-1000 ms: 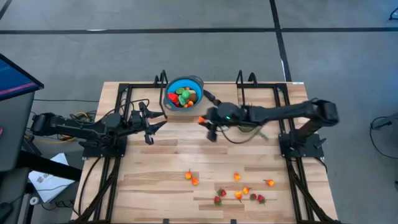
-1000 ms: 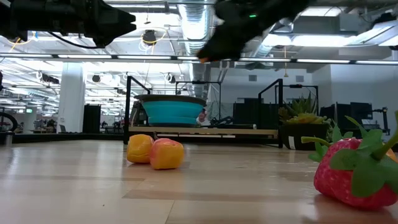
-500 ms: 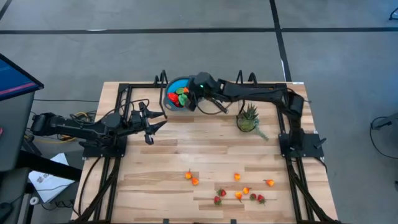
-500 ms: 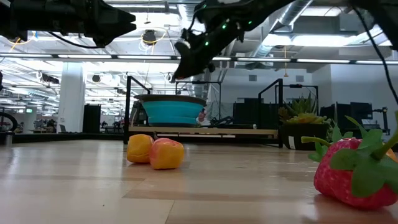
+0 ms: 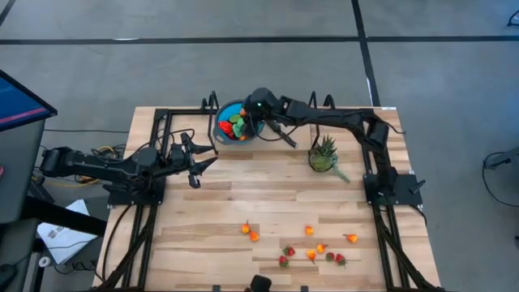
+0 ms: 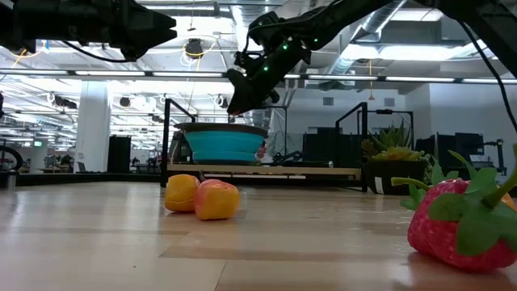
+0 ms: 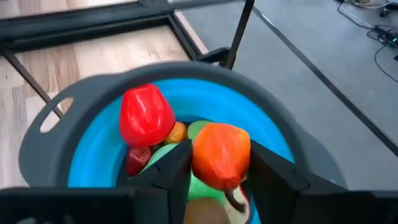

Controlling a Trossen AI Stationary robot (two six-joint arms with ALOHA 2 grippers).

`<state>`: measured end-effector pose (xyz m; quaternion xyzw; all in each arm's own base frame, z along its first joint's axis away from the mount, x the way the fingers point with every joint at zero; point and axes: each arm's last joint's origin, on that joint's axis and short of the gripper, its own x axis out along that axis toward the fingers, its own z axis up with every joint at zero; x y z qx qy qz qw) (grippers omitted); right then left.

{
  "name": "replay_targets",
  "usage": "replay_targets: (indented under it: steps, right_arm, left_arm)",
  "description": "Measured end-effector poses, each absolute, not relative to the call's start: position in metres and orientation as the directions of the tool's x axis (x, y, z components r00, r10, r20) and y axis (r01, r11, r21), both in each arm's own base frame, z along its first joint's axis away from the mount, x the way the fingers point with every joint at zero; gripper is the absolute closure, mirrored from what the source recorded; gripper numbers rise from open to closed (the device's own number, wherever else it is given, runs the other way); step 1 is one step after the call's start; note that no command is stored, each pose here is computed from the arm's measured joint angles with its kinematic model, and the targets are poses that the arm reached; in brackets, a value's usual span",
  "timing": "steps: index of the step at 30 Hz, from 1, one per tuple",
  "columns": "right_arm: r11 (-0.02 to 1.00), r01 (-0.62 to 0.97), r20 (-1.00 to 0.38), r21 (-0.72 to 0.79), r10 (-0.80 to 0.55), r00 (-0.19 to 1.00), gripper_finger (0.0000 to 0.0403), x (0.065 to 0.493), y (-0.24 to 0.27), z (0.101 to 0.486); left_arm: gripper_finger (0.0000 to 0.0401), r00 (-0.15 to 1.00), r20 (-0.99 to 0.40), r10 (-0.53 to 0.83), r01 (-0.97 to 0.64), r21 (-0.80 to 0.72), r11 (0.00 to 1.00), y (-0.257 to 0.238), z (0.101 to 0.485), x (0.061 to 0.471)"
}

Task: Pick & Place Fruit
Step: Put the pear into the basket

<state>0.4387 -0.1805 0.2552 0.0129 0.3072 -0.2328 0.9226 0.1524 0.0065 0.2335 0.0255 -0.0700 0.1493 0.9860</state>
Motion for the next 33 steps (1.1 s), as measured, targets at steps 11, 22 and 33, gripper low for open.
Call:
replay_targets:
  steps: [11,22,33]
  right_arm:
    - [0.891,0.439,-0.572,-0.118,-0.422,0.703,0.0199,0.437,-0.180,0.258]
    - [0.913,0.384,-0.625,-0.141,-0.383,0.680,0.0304,0.424,-0.157,0.280]
    - [0.970,0.205,-0.734,-0.131,-0.234,0.637,0.0391,0.426,-0.122,0.270]
  left_arm:
    - [0.0229,0.945,0.145,0.292,-0.299,0.034,0.954,0.007,0.233,0.152]
    - [0.0229,0.945,0.145,0.292,-0.300,0.034,0.953,0.007,0.233,0.152]
    - [0.0229,0.945,0.145,0.292,-0.300,0.034,0.953,0.007,0.233,0.152]
